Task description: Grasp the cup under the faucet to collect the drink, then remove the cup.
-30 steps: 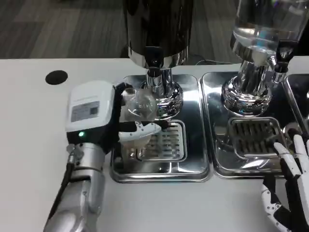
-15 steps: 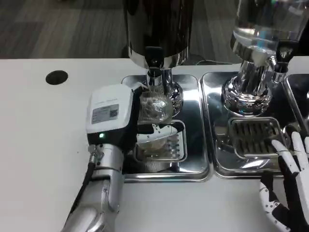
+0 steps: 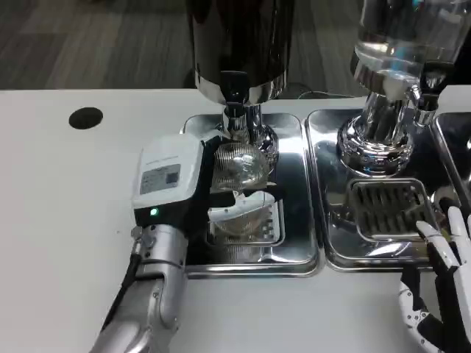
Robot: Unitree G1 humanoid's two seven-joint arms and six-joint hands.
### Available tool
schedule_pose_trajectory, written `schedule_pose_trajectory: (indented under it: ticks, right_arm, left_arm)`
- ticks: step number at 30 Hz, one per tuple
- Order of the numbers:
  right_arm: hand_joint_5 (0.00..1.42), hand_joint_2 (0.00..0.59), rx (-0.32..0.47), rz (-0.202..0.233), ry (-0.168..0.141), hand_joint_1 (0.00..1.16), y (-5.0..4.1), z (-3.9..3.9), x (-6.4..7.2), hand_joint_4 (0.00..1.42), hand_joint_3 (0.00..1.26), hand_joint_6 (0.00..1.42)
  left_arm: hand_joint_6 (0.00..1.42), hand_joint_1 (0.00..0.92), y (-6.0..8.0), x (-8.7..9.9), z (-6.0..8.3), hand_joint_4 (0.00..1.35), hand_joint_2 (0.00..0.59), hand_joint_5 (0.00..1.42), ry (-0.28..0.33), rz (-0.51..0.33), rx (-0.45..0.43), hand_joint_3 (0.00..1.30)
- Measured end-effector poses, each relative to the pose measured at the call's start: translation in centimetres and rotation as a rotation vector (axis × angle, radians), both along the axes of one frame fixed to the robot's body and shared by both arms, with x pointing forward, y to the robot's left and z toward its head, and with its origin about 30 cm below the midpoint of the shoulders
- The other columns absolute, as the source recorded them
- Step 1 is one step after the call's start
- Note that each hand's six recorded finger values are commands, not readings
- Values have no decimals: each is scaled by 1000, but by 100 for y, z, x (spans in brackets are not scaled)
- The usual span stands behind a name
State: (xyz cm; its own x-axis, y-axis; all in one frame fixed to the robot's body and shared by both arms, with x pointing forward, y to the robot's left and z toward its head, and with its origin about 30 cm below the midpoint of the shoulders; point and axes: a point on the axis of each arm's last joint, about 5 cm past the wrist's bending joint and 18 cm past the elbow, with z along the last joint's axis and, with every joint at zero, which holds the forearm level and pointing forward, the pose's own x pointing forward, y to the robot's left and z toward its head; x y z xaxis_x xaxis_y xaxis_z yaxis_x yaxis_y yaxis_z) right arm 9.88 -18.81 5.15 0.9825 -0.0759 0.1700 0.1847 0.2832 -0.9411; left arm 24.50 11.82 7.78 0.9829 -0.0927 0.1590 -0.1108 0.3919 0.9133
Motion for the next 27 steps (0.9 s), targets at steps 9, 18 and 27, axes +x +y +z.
schedule_pose_trajectory:
  ticks: [9,18,27]
  right_arm:
    - [0,550,1,-1,-2,438,6,-13,39,2,278,79]
    - [0,545,4,-3,2,434,8,-24,41,10,280,79]
    - [0,545,20,-15,13,431,-10,-40,32,10,281,79]
  left_arm:
    - [764,41,58,-43,-6,441,49,646,-5,-2,-4,492]
    - [644,25,101,-37,56,375,48,555,-38,13,-14,456]
    - [443,0,110,-34,61,256,36,395,-43,21,-5,327]
